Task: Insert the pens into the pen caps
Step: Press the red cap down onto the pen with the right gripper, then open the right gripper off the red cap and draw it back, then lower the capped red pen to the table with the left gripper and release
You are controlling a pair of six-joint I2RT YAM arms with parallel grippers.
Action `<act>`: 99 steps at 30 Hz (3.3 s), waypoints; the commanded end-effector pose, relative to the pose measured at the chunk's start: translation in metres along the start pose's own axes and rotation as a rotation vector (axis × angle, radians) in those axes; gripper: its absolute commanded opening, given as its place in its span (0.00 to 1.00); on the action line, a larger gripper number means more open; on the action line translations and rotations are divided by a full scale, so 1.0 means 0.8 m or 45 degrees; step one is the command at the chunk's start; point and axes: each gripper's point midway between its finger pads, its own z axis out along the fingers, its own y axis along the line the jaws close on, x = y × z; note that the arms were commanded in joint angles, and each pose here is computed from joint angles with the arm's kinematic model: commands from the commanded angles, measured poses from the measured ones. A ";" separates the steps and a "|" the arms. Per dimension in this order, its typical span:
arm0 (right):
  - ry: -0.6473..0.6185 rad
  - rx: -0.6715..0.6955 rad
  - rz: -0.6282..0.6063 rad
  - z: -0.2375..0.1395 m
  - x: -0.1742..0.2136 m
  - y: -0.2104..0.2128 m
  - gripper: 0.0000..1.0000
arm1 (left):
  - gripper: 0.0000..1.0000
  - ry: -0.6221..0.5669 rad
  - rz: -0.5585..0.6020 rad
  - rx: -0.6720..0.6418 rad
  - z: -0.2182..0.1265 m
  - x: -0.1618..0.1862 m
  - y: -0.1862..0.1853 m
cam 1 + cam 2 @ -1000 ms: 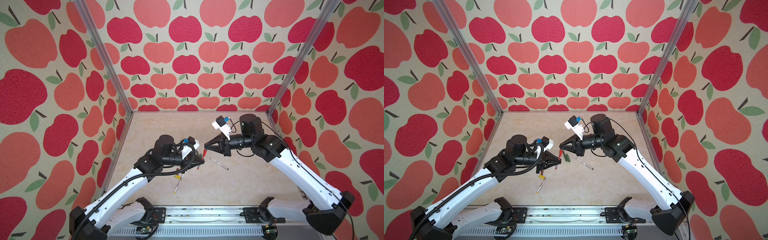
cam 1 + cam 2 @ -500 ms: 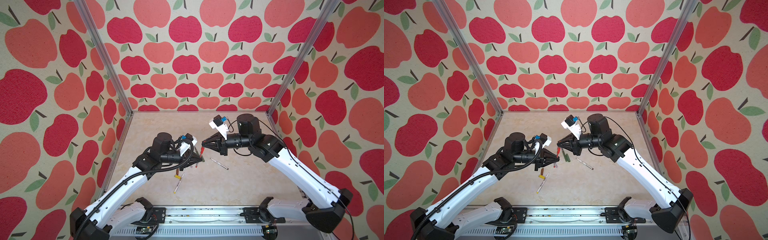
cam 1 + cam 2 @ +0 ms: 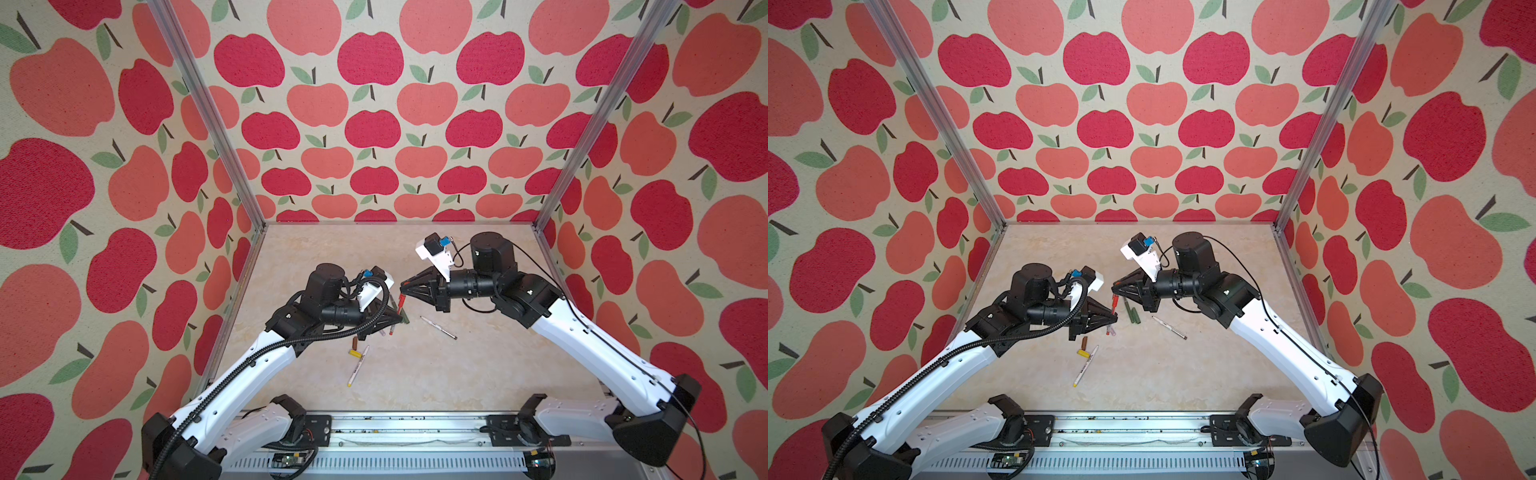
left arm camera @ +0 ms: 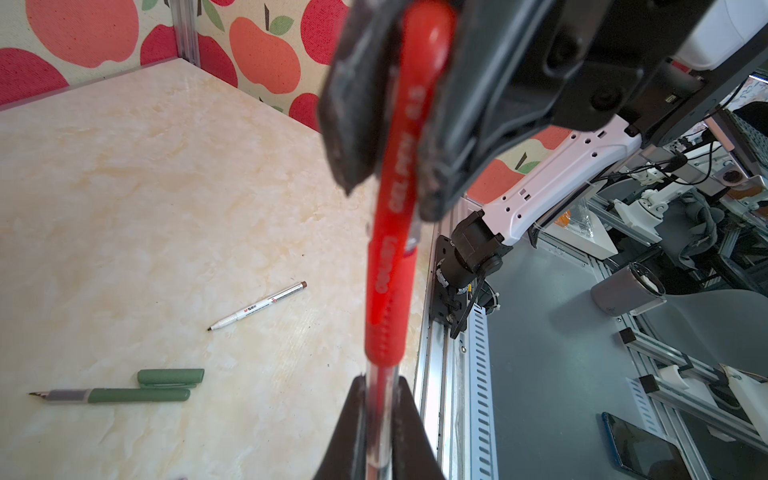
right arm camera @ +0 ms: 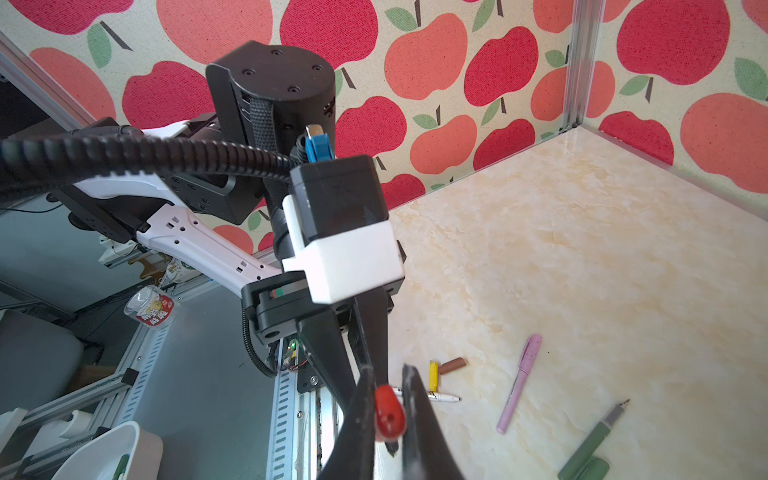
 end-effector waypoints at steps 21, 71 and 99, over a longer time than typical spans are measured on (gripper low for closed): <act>0.464 -0.149 0.378 0.036 0.163 0.012 0.00 | 0.00 -0.497 0.503 -0.137 -0.071 -0.174 -0.022; 0.029 -0.210 0.381 0.004 0.068 0.032 0.41 | 0.00 -0.389 0.278 -0.125 -0.031 -0.087 0.007; 0.073 0.553 0.335 -0.039 0.111 -0.093 0.45 | 0.00 -0.123 -0.237 -1.073 -0.125 0.027 0.126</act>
